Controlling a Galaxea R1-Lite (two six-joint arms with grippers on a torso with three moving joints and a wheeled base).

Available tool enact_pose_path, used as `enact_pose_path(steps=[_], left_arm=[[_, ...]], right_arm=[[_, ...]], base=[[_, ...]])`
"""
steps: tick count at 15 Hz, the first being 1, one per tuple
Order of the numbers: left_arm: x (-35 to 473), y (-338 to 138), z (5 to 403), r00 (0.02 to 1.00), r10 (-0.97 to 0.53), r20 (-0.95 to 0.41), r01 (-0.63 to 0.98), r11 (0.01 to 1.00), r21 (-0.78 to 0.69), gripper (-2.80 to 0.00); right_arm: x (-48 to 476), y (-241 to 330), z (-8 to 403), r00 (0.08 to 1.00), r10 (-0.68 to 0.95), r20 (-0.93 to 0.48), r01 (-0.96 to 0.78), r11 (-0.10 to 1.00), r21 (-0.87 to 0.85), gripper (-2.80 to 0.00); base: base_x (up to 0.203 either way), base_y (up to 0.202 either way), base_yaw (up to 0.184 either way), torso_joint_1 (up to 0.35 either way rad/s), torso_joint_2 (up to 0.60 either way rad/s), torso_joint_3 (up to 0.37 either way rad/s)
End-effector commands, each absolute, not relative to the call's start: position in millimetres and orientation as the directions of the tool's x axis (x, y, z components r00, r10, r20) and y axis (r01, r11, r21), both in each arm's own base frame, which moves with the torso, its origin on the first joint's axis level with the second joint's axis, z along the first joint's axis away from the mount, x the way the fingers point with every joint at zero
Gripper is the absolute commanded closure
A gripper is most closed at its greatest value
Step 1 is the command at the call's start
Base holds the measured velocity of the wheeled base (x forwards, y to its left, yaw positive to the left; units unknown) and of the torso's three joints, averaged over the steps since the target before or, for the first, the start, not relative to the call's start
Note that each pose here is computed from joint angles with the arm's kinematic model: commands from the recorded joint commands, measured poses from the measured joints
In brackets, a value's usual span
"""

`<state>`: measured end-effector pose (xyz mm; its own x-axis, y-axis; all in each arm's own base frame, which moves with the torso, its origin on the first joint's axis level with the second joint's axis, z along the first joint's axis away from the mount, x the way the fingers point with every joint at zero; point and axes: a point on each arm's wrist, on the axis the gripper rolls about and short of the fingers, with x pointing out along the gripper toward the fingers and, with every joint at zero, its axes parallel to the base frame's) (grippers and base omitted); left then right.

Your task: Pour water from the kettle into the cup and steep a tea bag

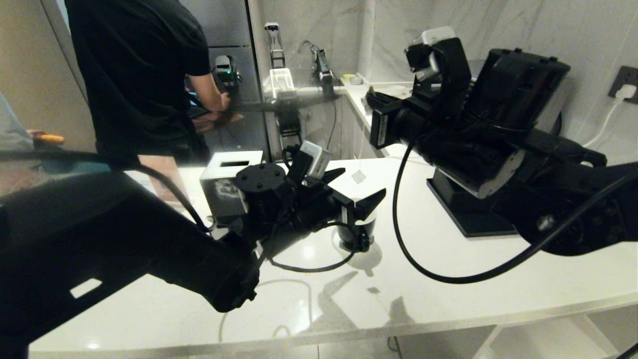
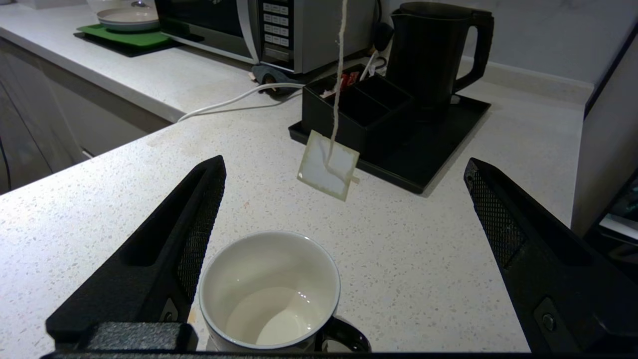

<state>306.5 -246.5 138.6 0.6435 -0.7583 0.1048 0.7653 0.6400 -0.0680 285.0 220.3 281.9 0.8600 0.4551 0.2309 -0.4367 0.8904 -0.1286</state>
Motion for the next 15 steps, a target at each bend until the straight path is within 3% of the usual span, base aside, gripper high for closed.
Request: enact_pose_path(steps=[1, 15], left_arm=[[306.8, -246.7, 139.8, 0.642, -0.758, 0.114, 0.766, 0.639, -0.067, -2.80], [307.5, -247.9, 140.1, 0.641, -0.759, 0.118, 0.767, 0.638, -0.066, -2.80]], right_arm=[[284.4, 220.7, 282.5, 0.859, 0.455, 0.236, -0.436, 0.891, -0.128, 0.00], [278.1, 229.1, 281.2, 0.853, 0.468, 0.232, -0.451, 0.884, -0.126, 0.00]], base=[[0.000, 0.000, 0.000, 0.000, 0.00, 0.000], [0.000, 0.000, 0.000, 0.000, 0.00, 0.000]])
